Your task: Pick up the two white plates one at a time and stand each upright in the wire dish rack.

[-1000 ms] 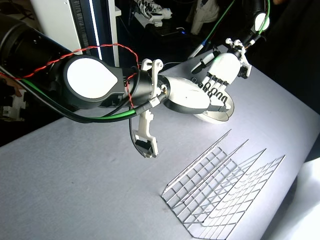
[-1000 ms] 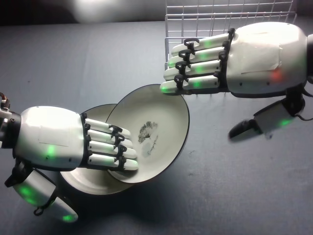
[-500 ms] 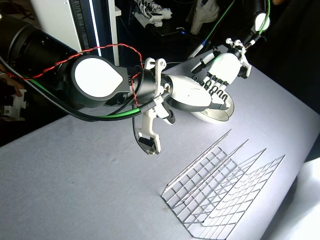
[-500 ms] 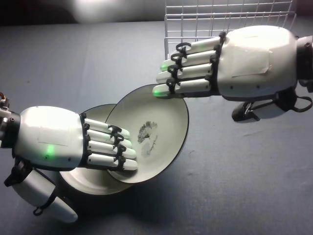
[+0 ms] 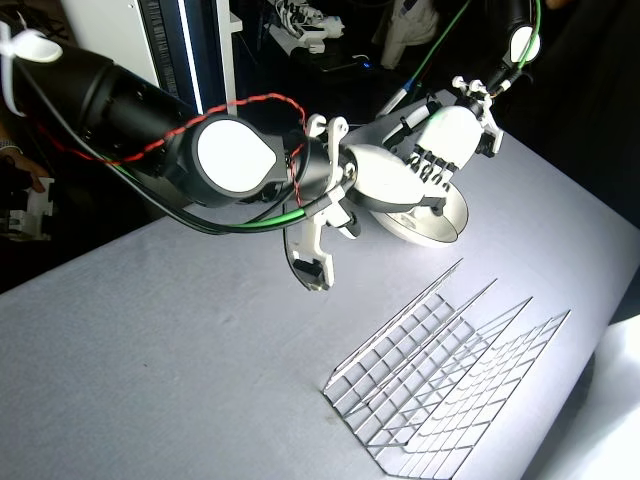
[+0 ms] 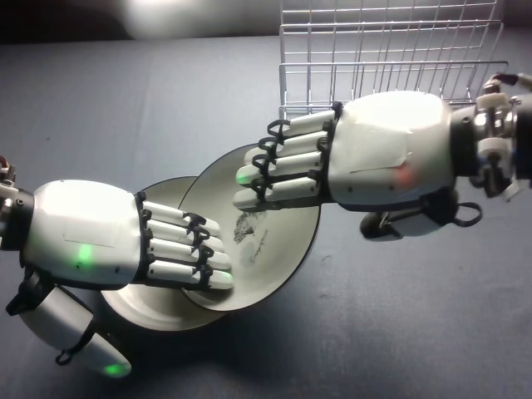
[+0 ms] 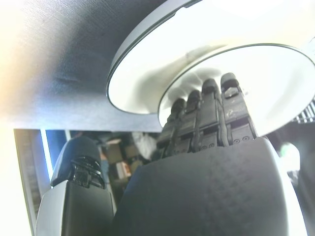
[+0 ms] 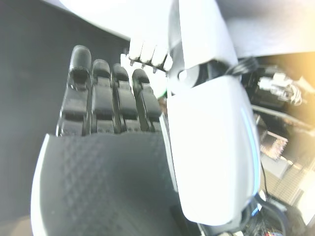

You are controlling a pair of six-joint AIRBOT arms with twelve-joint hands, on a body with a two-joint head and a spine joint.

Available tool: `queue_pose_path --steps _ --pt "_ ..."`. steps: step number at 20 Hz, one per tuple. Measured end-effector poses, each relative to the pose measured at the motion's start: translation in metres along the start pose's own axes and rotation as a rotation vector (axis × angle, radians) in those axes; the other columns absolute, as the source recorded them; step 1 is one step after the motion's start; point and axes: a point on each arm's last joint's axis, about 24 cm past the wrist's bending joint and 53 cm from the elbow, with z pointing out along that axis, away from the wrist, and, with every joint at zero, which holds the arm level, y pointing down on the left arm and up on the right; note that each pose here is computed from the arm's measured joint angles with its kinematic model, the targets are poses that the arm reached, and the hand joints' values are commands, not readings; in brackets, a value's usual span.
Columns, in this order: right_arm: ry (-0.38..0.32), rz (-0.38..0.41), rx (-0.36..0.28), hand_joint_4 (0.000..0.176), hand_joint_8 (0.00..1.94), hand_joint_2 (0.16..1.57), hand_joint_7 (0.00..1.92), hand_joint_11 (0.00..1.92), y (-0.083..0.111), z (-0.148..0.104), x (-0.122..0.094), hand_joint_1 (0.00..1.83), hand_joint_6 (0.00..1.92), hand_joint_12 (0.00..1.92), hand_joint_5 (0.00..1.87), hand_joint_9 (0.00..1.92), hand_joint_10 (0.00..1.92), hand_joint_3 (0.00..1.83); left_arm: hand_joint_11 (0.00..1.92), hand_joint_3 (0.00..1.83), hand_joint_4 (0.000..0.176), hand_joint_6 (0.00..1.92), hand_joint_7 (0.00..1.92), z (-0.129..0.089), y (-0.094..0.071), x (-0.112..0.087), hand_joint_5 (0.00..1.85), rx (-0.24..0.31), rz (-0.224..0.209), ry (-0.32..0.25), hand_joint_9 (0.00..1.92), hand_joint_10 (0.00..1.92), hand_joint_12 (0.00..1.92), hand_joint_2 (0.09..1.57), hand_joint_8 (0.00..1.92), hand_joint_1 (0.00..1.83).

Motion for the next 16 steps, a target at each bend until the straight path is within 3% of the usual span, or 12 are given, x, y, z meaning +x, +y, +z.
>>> queue_pose_path --steps 4,8,16 --pt "0.013 0.009 -0.007 0.000 0.00 1.07 0.04 0.00 0.001 0.016 0.009 1.28 0.01 0.56 0.16 0.05 0.00 0.01 0.00 0.00 0.000 0.00 0.00 0.000 0.000 0.000 0.00 0.000 0.000 -0.001 0.00 0.00 0.00 1.16 0.00 0.00" --pt "0.022 0.014 -0.020 0.000 0.01 1.03 0.11 0.00 0.003 0.030 0.016 1.29 0.00 0.76 0.13 0.13 0.02 0.00 0.01 0.00 0.000 0.02 0.02 -0.001 0.003 0.000 0.05 0.001 -0.007 -0.004 0.01 0.00 0.00 1.17 0.01 0.00" --pt "0.034 0.024 -0.012 0.000 0.00 1.06 0.12 0.00 -0.004 0.047 0.026 1.30 0.00 0.80 0.18 0.15 0.00 0.00 0.00 0.00 0.000 0.00 0.00 -0.001 0.003 -0.001 0.03 0.001 -0.012 -0.005 0.00 0.00 0.00 1.15 0.00 0.00"
